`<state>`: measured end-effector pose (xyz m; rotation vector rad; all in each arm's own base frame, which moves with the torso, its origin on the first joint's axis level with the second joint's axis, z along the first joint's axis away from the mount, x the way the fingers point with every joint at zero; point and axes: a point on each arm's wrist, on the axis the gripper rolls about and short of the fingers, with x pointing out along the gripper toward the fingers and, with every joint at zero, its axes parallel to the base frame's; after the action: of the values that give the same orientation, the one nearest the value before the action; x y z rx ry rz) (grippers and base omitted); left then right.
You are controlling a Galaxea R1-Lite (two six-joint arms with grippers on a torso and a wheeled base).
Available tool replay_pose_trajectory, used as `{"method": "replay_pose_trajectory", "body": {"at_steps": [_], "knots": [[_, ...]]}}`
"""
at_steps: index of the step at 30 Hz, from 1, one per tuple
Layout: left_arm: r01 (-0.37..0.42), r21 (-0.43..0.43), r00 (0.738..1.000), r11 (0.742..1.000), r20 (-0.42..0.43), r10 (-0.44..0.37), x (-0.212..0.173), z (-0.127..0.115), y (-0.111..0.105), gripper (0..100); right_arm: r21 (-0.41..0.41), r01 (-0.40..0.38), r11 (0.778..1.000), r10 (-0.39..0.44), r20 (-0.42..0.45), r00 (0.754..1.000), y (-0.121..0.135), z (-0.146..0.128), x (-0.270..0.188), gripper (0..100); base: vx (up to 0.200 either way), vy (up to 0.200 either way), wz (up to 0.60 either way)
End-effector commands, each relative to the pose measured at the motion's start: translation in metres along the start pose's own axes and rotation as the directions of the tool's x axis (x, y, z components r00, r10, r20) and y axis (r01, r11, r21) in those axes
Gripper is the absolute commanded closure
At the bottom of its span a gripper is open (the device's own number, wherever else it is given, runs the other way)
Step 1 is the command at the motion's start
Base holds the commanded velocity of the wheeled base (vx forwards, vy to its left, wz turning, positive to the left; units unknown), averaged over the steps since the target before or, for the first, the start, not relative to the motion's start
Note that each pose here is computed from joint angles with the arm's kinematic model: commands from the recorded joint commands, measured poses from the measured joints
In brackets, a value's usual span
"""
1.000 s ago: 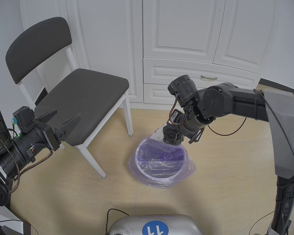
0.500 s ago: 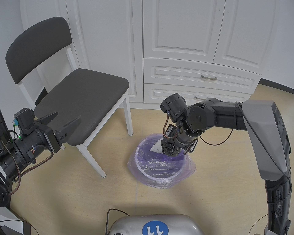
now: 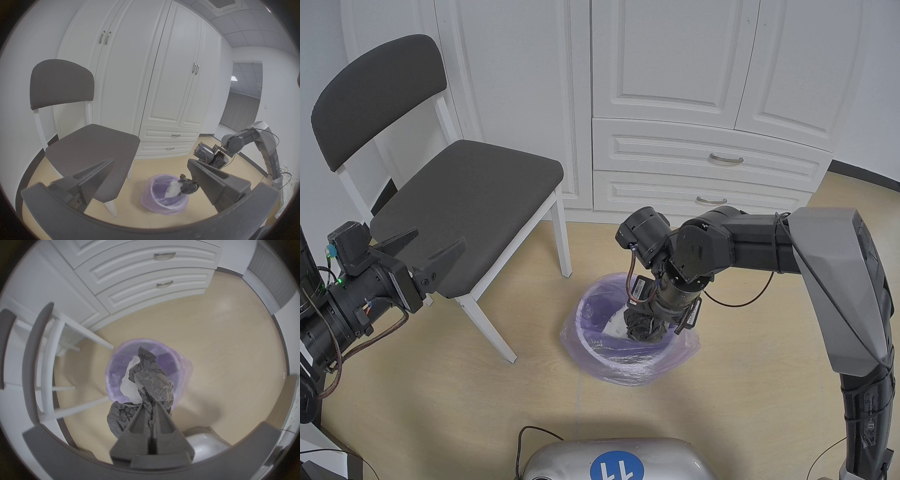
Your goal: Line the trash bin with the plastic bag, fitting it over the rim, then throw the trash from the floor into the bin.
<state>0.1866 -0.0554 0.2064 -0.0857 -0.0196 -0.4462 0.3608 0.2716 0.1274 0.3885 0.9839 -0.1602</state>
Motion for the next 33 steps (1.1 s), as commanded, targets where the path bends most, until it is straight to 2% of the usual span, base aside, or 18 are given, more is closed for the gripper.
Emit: {"method": "replay_pose_trajectory", "body": {"at_steps": [1,2,4,11,18,23,30,33], "knots": [[0.001,0.001,1.0,1.0,0.008,-0.001,-0.002,0.001,0.0,0,-0.055,-0.027,0.998,0.024,-0.047,0.999,0.002,-0.012,-0.025,100,0.0,0.0,0.0],[0.002,0.001,1.0,1.0,0.009,-0.002,-0.002,0.002,-0.001,0,-0.063,-0.045,0.997,0.041,-0.072,0.997,0.003,-0.015,-0.034,100,0.0,0.0,0.0],[0.002,0.0,1.0,1.0,0.004,-0.002,-0.002,0.001,0.0,0,-0.062,-0.05,0.997,0.046,-0.063,0.997,0.004,-0.015,-0.036,100,0.0,0.0,0.0],[0.0,0.0,1.0,1.0,0.005,0.0,-0.002,0.001,0.0,0,0.021,-0.104,0.994,0.104,0.033,0.994,0.005,0.006,-0.031,100,0.0,0.0,0.0],[0.0,0.0,1.0,1.0,0.003,0.0,-0.002,0.0,0.0,0,0.041,-0.055,0.998,0.052,0.058,0.997,0.002,0.009,0.003,100,0.0,0.0,0.0],[0.0,0.005,1.0,1.0,0.003,0.0,-0.003,0.0,-0.001,0,0.086,-0.08,0.993,0.07,0.119,0.99,0.001,0.018,0.029,100,0.0,0.0,0.0],[0.002,0.015,1.0,1.0,0.001,-0.002,-0.003,-0.001,-0.001,0,0.079,-0.063,0.995,0.055,0.099,0.994,-0.001,0.011,0.048,100,0.0,0.0,0.0],[0.0,0.015,1.0,1.0,0.002,0.0,-0.003,-0.001,-0.001,0,0.033,-0.028,0.999,0.026,0.068,0.997,-0.005,0.003,0.047,100,0.0,0.0,0.0]]}}
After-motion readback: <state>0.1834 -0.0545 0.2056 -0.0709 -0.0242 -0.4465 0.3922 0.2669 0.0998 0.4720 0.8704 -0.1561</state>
